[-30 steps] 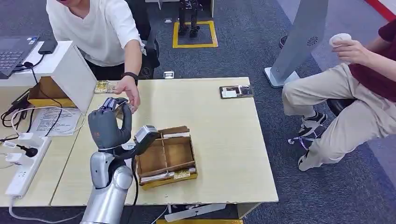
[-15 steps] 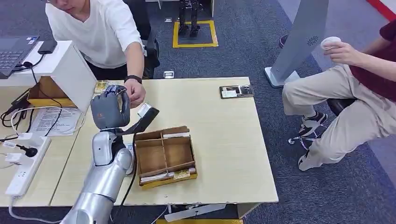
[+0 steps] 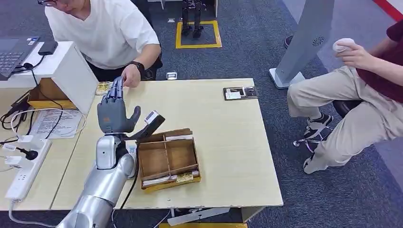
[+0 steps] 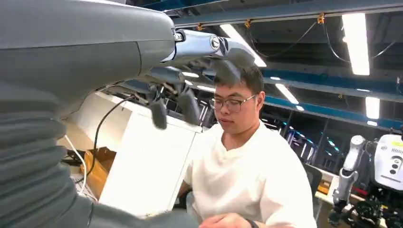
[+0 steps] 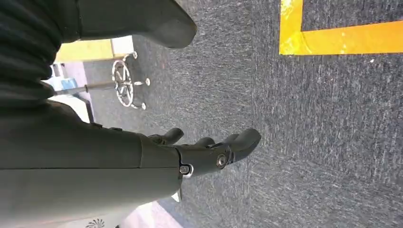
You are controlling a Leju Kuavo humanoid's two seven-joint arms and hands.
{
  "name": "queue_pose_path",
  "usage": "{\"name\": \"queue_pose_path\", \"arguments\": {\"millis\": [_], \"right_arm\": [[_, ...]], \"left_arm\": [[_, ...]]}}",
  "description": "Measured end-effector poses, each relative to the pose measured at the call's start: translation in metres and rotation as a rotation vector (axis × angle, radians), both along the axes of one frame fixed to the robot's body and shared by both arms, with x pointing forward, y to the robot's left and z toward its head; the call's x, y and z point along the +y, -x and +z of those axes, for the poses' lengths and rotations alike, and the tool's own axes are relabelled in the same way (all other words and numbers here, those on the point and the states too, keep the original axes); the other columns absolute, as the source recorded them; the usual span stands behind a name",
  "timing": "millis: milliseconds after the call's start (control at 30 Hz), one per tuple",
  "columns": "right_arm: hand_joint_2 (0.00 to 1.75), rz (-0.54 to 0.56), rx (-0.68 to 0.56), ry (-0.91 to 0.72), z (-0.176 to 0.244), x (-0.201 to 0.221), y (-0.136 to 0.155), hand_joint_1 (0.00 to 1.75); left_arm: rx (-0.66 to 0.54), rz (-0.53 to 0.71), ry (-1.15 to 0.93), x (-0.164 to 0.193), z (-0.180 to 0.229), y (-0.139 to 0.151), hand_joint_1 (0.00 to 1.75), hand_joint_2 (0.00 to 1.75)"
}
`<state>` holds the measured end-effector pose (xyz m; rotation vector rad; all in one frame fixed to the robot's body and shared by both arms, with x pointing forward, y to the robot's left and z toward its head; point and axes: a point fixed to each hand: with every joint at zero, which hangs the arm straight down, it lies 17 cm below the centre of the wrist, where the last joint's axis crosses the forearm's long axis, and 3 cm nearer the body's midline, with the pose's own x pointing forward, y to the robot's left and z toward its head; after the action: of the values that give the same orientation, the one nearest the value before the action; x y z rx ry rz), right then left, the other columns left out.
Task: Pass the card to the sensor for recognition and then transmit it.
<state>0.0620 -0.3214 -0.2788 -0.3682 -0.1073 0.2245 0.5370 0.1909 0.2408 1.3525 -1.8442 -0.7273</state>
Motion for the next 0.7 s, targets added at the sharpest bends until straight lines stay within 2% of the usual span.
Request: {"name": "queue_pose_path", "arguments": {"millis": [367,700], "right_arm": [[1.75,-0.012,-0.001,0.0,0.0,0.0,0.001,0.0],[1.75,-0.046,0.008,0.012,0.0,-0.002,0.011,0.0]], "left_arm": [[-0.055,-0.074,0.003,-0.005,0.009,0.015,0.0,1.75],[-0.202,-0.199,0.194,-0.007,0.03,0.068,0.0,1.75]]}}
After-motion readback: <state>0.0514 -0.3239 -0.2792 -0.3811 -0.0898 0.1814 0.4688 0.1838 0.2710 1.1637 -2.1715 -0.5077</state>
